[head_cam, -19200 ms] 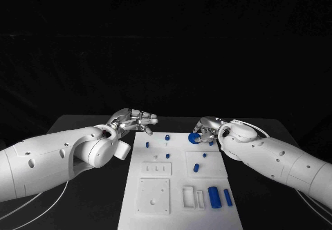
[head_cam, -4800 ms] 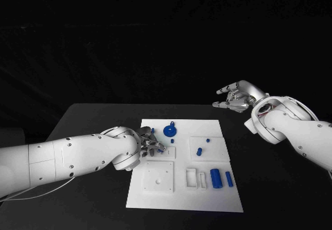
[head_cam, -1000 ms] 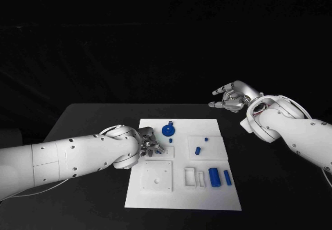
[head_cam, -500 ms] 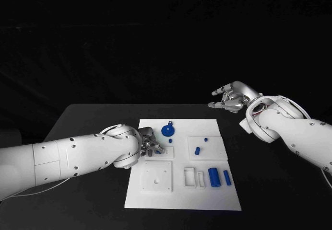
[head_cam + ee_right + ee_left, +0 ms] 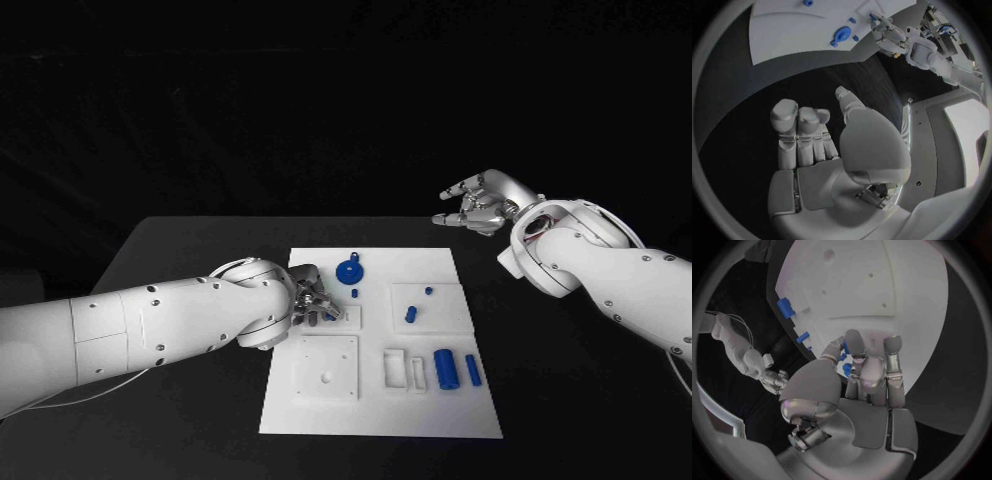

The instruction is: Assemble the parts on the task board

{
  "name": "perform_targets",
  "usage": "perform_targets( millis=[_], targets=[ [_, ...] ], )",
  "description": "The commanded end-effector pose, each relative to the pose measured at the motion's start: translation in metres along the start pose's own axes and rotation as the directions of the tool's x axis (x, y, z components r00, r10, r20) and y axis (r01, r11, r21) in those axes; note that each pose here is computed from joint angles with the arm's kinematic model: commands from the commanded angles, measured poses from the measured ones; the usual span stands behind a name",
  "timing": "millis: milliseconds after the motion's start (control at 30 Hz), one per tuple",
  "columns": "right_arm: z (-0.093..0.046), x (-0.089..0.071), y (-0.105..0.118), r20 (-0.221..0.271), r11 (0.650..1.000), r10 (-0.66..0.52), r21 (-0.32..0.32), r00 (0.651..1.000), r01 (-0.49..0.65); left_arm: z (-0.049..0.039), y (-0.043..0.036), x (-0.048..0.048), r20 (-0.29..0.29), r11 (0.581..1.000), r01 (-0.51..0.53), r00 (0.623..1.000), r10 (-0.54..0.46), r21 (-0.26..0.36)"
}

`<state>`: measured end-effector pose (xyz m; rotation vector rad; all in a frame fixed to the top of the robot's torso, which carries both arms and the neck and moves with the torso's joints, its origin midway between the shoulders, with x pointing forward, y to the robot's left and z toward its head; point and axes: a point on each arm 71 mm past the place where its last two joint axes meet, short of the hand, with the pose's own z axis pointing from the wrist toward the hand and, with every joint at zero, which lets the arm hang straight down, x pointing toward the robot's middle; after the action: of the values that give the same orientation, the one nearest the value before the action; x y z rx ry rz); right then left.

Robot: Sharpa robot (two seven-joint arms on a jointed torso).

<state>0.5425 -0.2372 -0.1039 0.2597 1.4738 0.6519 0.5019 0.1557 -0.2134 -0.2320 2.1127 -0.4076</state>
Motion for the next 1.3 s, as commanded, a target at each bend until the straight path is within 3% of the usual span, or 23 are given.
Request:
perform_targets(
  millis=[33,1300],
  targets=[
    [0.0,0.0013,0.0006,-0.012,1.0,-0.001,-0.003,1.0,0.001,0.002,-0.0003,0.0125,-0.052,1.0,-0.01,0.999,0.009,-0.007],
    [-0.0004,0.002,0.0012,-0.011,1.0,0.003,-0.007,1.0,-0.003,0.0042,-0.0018,0.0114,-0.043,1.0,-0.012,0.999,0.011,-0.005]
  ],
)
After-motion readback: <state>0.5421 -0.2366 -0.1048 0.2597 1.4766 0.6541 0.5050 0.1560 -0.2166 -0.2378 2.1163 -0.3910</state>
